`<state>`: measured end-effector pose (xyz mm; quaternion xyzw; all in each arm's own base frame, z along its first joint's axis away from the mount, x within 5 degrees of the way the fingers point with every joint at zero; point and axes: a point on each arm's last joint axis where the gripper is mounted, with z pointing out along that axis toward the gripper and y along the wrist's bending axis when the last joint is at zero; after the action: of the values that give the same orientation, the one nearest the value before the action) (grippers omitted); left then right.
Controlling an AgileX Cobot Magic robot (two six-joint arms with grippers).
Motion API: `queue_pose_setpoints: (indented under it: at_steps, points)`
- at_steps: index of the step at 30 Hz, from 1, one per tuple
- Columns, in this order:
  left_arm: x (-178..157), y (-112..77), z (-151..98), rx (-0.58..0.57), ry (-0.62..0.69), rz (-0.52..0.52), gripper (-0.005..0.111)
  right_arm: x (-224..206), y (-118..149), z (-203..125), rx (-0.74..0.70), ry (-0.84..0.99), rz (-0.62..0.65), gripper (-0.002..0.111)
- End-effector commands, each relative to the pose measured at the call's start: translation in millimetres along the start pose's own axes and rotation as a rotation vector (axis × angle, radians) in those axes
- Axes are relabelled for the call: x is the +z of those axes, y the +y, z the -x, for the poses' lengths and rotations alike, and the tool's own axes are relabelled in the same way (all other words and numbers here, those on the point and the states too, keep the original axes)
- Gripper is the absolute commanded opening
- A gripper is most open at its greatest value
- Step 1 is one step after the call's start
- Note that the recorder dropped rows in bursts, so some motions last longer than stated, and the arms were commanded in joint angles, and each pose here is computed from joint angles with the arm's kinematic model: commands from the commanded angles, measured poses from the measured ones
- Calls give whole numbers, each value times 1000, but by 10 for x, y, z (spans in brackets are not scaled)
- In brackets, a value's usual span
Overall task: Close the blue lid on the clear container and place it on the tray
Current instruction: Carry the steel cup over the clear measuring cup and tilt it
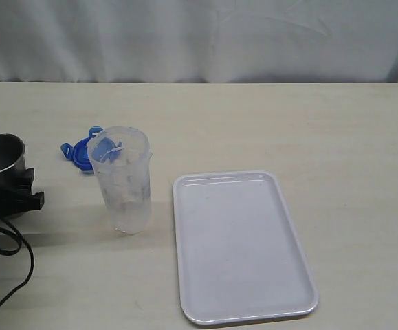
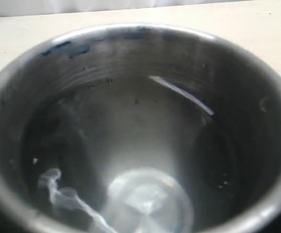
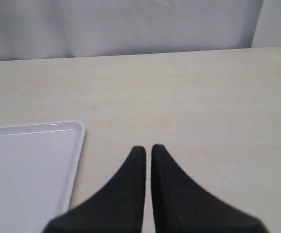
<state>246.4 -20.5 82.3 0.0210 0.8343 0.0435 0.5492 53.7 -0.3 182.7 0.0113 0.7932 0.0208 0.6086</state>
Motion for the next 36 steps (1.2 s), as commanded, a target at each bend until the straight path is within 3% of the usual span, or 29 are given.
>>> queue_pose_setpoints:
  at_steps: [1, 13, 18, 27, 30, 36]
  points:
    - [2, -79, 42, -7, -43, -86, 0, 0, 1, -6, 4, -5, 1, 4]
    - [-103, -136, 477, -31, -181, -179, 0, 0, 1, -6, 4, -5, 1, 4]
    - [7, -210, 719, 23, -150, -238, 0, 0, 1, -6, 4, -5, 1, 4]
    - [184, -319, 1092, 135, -230, -314, 0, 0, 1, -6, 4, -5, 1, 4]
    - [196, -393, 1178, 218, -270, -383, 0, 0, 1, -6, 4, -5, 1, 4]
    - [214, -405, 1263, 264, -316, -383, 0, 0, 1, -6, 4, -5, 1, 4]
